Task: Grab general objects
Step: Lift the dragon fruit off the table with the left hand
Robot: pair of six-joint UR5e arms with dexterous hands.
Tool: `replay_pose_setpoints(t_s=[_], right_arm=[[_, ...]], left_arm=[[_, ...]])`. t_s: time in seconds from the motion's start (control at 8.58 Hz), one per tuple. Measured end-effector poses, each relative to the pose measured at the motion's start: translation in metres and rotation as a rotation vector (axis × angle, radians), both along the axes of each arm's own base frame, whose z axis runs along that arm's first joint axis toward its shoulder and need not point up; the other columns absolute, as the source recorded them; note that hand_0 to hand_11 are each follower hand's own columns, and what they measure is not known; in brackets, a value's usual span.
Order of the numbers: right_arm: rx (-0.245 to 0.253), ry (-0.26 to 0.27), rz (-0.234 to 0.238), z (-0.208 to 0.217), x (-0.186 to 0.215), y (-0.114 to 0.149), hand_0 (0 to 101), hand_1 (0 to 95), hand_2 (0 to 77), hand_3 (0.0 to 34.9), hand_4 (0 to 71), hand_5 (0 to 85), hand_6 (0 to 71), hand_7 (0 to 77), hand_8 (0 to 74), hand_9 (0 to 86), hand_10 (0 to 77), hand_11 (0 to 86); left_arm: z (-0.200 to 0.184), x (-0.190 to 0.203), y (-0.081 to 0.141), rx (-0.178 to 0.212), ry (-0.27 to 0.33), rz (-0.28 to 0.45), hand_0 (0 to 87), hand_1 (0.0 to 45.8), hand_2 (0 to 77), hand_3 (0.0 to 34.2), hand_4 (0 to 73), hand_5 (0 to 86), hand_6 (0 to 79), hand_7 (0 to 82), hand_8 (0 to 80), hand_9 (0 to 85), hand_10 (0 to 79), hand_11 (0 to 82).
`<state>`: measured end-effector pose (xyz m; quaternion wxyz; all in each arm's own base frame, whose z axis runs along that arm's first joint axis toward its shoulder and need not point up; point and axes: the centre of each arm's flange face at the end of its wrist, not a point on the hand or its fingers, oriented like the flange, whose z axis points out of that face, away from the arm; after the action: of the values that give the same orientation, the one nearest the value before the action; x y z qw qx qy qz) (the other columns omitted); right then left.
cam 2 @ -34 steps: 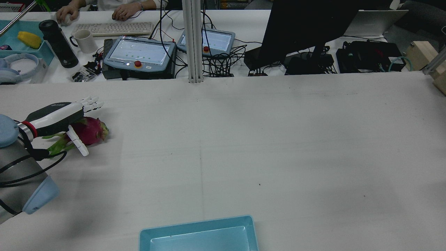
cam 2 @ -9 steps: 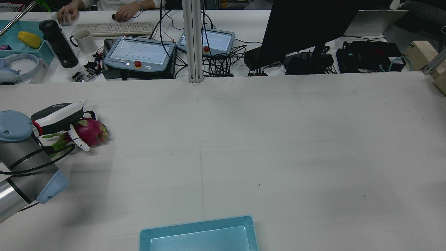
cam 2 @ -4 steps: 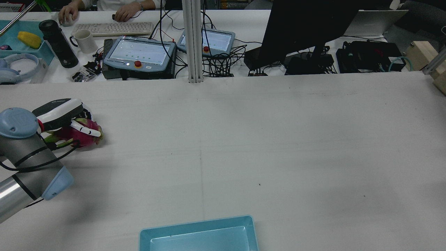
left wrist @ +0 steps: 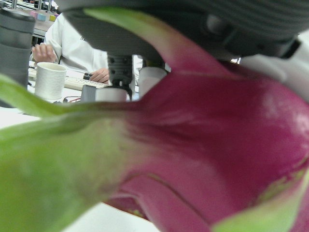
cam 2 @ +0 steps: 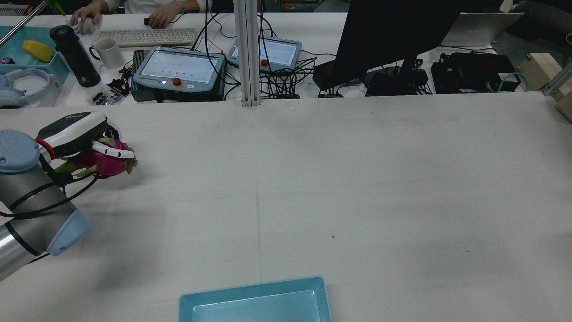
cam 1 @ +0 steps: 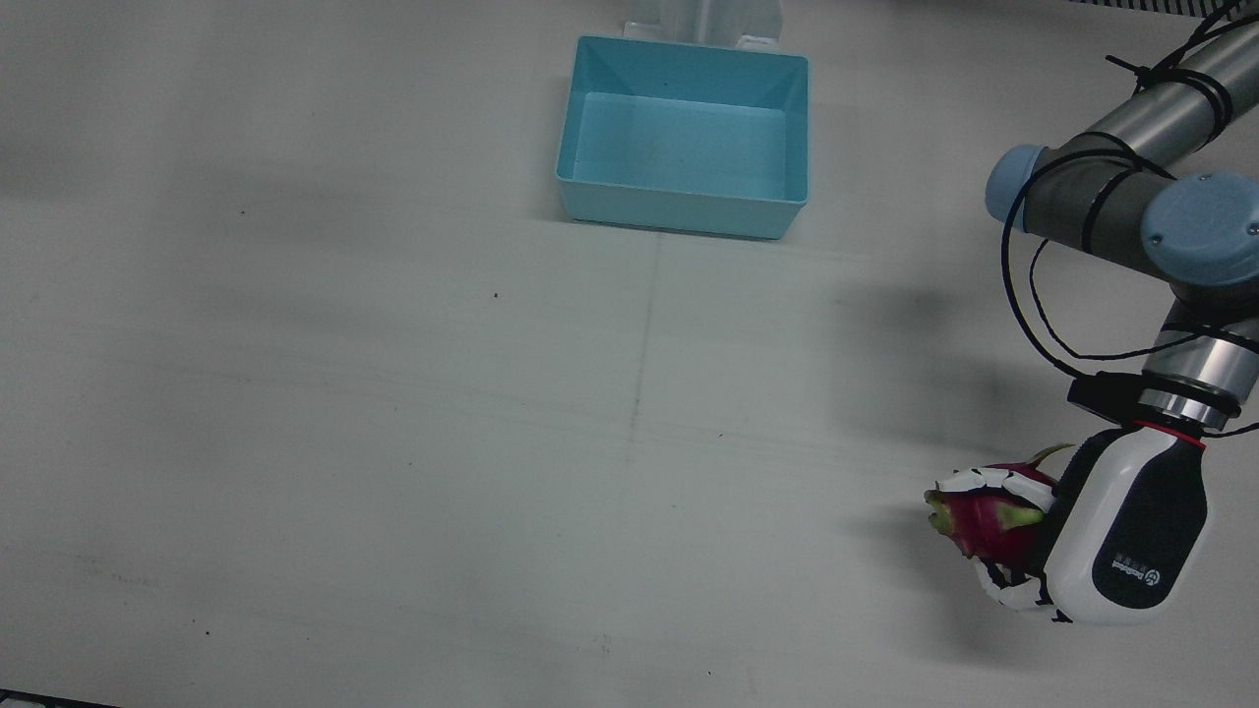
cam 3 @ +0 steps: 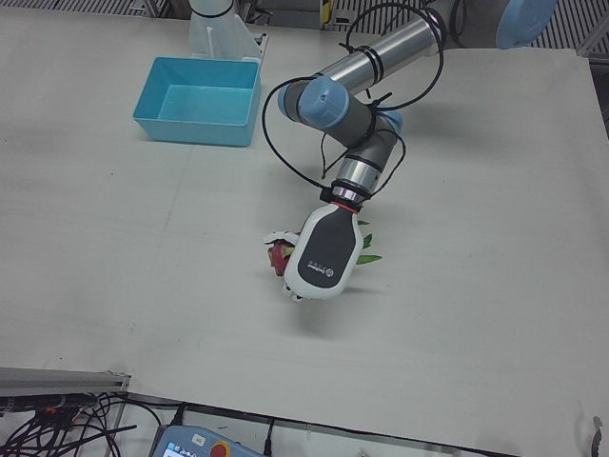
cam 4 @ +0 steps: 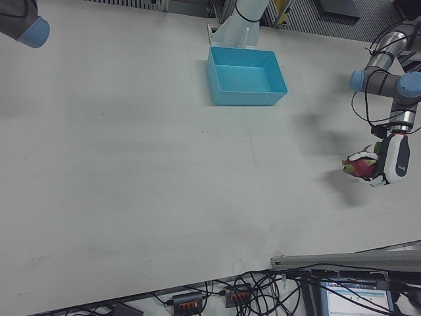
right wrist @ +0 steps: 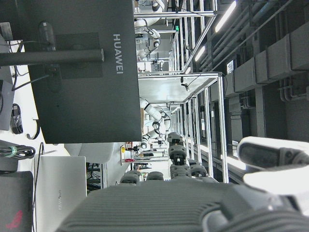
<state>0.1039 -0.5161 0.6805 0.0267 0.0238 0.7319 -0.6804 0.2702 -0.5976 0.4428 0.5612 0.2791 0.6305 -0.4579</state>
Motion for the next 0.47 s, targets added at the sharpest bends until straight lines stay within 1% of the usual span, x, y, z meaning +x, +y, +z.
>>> replay_pose_setpoints(t_s=[0.12,0.23,0.35,0.47], right_arm=[[0.0,0.0,0.0,0.0,0.0,0.0,0,6.0,74.7,0.0,0.0,0.0,0.0,0.0,0.0,0.5,0.0,0.5],[0.0,0.001,0.001,0.0,0.0,0.0,0,6.0,74.7,0.0,0.0,0.0,0.0,0.0,0.0,0.5,0.0,0.5],[0.0,0.001,0.001,0.0,0.0,0.0,0,6.0,74.7,0.0,0.0,0.0,0.0,0.0,0.0,0.5,0.0,0.5],[0.0,0.0,0.001,0.0,0.0,0.0,0,6.0,74.7,0.0,0.0,0.0,0.0,0.0,0.0,0.5,0.0,0.5]], left_arm=[[-0.021,-0.007,0.004,0.036,0.032,-0.002,36.7,0.0,26.7,0.0,49.1,35.5,69.3,41.5,76.9,78.5,69.8,70.4],[-0.043,-0.015,0.01,0.073,0.063,-0.004,36.7,0.0,26.7,0.0,49.1,35.5,69.8,41.5,75.8,79.1,70.4,70.4],[-0.061,-0.026,0.016,0.108,0.091,0.004,36.5,0.0,27.8,0.0,50.2,34.9,69.8,41.5,72.0,75.8,70.4,70.4],[-0.072,-0.041,0.017,0.138,0.131,0.03,37.4,0.0,27.8,0.0,51.3,34.4,69.8,41.5,70.4,75.3,70.4,70.4]])
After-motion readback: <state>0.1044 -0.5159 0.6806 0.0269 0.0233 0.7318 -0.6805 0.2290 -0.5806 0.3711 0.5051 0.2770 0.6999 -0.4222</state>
